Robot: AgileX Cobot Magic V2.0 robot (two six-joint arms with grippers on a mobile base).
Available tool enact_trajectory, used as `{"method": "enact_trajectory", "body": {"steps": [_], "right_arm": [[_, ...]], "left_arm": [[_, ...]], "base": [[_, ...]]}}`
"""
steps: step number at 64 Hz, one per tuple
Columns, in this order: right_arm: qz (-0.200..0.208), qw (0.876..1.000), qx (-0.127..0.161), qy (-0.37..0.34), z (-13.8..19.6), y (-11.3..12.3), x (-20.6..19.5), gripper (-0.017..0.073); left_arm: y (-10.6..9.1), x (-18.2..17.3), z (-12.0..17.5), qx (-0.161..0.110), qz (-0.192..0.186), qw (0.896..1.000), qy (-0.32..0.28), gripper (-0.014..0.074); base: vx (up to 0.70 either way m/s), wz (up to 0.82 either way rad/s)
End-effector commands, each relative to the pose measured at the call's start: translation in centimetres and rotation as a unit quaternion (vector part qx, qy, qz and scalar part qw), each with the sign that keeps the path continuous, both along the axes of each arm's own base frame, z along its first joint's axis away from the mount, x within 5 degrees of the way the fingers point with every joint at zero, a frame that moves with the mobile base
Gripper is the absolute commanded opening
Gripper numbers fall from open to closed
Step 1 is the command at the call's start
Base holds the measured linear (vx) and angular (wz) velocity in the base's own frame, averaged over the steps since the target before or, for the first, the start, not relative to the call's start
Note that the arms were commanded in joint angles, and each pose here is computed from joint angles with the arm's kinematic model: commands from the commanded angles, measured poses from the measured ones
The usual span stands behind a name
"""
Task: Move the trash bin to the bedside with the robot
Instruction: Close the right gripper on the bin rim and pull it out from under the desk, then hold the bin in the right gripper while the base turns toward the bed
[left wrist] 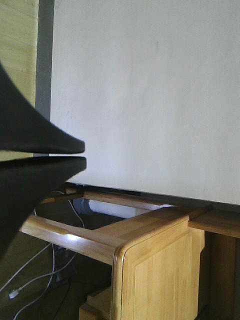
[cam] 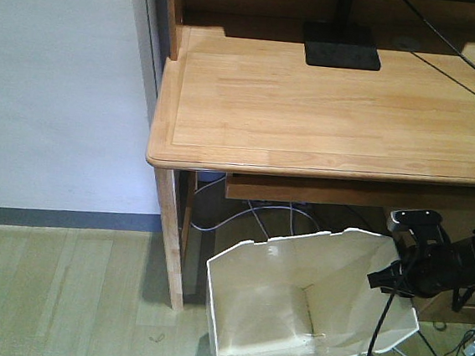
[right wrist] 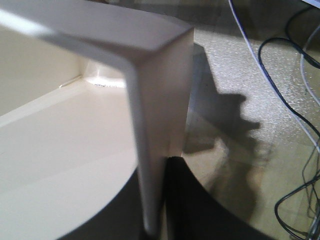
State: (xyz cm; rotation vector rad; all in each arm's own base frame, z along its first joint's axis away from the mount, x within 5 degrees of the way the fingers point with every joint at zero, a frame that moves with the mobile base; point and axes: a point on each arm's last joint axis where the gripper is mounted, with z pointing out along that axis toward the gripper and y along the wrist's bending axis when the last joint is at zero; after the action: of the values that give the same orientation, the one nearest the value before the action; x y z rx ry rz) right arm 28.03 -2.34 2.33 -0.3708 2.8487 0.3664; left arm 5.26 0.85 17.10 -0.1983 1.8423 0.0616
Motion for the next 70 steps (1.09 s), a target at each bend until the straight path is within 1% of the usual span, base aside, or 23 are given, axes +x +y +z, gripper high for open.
{"method": "enact_trajectory", "body": {"steps": [1,21,36,52,70], "right_arm": [[-0.005,0.996,0.079,-0.028,2.46,1.17,0.86,-0.0003],[-0.005,0.996,0.079,-0.028,2.46,1.17,0.86,-0.0003],[-0.005,0.996,0.079,-0.028,2.46,1.17,0.86,-0.0003],[-0.005,0.996,0.079,-0.028,2.46,1.17,0.86,-0.0003],[-0.005,0.996,0.079,-0.028,2.46,1.17,0.86,-0.0003]], "left_arm": [[-0.03,0.08,0.54,0.002,-0.002,0.999,-0.038,-0.0006],[-0.03,0.08,0.54,0.002,-0.002,0.999,-0.038,-0.0006],[-0.03,0.08,0.54,0.002,-0.002,0.999,-0.038,-0.0006],[-0.03,0.08,0.54,0.002,-0.002,0.999,-0.038,-0.0006],[-0.03,0.08,0.54,0.002,-0.002,0.999,-0.038,-0.0006]], "base": [[0.0,0.0],[-0.01,0.02],[-0.04,0.16],[-0.08,0.34],[-0.08,0.51]]}}
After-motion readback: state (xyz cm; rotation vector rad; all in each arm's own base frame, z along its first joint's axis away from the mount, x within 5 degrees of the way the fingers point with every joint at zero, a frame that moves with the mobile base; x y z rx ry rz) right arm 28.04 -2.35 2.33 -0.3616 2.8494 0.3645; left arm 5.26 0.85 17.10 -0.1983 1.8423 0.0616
